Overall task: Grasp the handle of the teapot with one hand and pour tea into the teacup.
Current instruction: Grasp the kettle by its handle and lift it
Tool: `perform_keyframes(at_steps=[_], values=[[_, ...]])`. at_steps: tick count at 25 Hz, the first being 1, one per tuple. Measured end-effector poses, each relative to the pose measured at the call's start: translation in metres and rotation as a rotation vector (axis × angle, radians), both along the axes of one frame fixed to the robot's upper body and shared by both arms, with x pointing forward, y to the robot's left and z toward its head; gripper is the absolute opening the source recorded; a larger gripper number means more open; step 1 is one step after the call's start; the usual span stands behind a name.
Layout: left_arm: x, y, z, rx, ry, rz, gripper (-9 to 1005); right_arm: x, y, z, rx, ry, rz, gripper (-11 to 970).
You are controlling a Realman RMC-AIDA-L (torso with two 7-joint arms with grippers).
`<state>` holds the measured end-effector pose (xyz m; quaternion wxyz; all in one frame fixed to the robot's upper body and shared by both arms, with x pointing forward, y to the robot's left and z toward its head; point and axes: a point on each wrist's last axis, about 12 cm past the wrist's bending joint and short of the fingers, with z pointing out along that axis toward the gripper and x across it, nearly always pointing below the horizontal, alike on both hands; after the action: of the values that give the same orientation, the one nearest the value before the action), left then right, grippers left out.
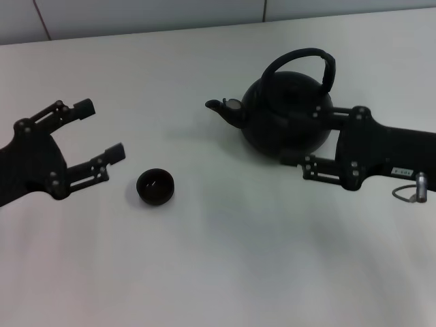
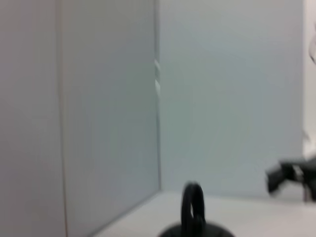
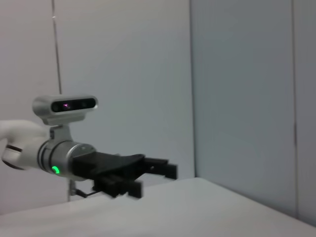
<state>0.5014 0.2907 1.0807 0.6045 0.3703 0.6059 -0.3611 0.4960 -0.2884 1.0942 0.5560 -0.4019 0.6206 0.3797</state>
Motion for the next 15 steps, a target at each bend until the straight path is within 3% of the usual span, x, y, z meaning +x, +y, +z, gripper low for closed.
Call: perform_keyframes(at_steps=[1,7,15], values=[[0.006,0.007,0.01,0.093,-0.019,-0.042,853,0.002,-0.001,0.0,0.004,0.0,-0.01,593],[0.024,0.026,0.04,0.237,-0.028,-0.075,847,0.008,-0.009,-0.002,0.086,0.029,-0.108,593],[0.039,0.026,0.044,0.312,-0.012,-0.085,846,0.01,-0.027,-0.016,0.169,0.079,-0.304,594]])
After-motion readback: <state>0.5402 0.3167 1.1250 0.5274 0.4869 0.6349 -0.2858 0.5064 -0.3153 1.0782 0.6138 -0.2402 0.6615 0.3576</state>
